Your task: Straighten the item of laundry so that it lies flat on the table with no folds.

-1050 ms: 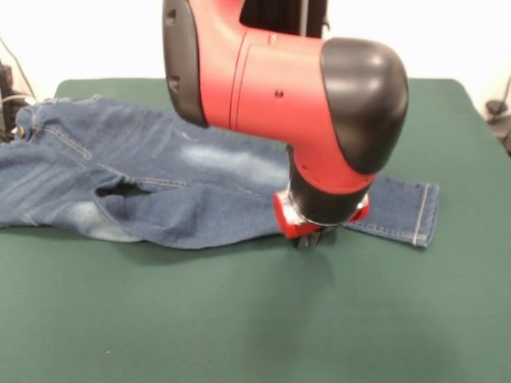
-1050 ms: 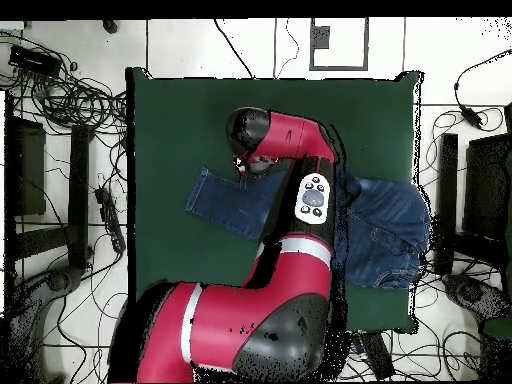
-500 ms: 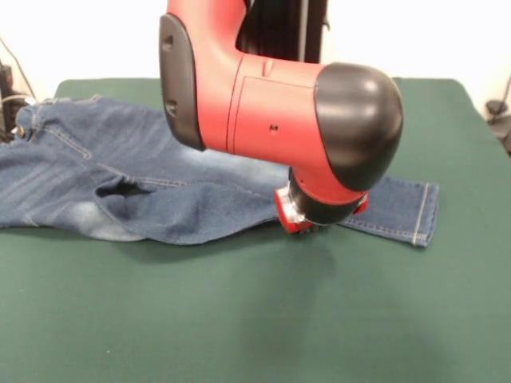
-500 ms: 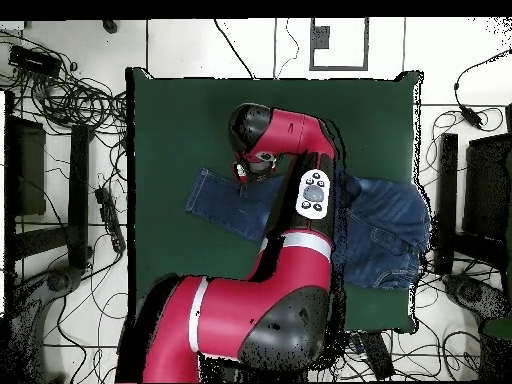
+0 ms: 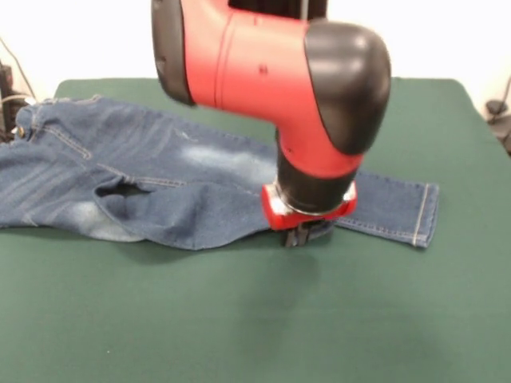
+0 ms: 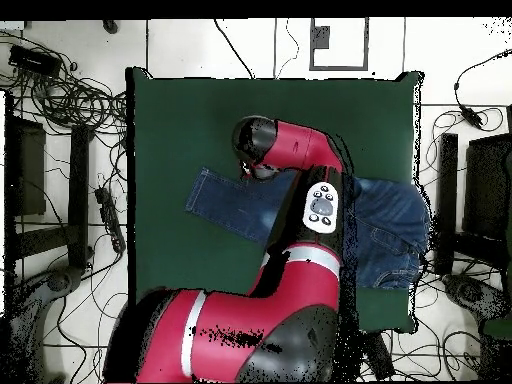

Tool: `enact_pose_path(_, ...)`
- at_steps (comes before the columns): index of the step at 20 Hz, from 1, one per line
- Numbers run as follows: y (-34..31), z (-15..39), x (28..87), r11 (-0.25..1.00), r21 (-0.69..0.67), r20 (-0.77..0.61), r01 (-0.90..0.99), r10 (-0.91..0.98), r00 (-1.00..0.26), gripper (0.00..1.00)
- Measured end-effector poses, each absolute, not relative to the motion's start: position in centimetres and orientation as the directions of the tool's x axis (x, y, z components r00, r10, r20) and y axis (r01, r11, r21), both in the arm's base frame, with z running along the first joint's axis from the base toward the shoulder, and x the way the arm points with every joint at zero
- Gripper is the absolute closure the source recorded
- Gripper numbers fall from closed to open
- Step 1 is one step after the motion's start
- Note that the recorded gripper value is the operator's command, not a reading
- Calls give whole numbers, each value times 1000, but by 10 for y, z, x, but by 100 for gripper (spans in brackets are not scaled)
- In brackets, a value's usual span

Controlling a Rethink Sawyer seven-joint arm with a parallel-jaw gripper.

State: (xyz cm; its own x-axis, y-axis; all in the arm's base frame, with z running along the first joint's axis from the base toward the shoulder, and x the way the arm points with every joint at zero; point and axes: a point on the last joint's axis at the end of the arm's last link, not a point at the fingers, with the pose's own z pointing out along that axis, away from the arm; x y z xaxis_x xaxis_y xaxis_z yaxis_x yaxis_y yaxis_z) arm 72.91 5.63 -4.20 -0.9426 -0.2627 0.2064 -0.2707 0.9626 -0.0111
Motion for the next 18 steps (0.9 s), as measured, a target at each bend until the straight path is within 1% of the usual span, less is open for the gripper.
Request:
enact_pose_path(3,39,-12,740,966,-88,24,-244,-243,-970,100)
enact_pose_path(5,31,4,746,968,-110,-50,-224,-231,-972,100)
enact_pose_path(6,20,27,754,972,-129,-136,-195,-212,-968,100)
enact_pose_path(9,7,53,764,977,-141,-224,-159,-188,-956,100)
enact_pose_path(12,-16,96,779,984,-149,-358,-97,-145,-922,100)
enact_pose_path(18,-45,142,795,986,-163,-501,-35,-114,-858,100)
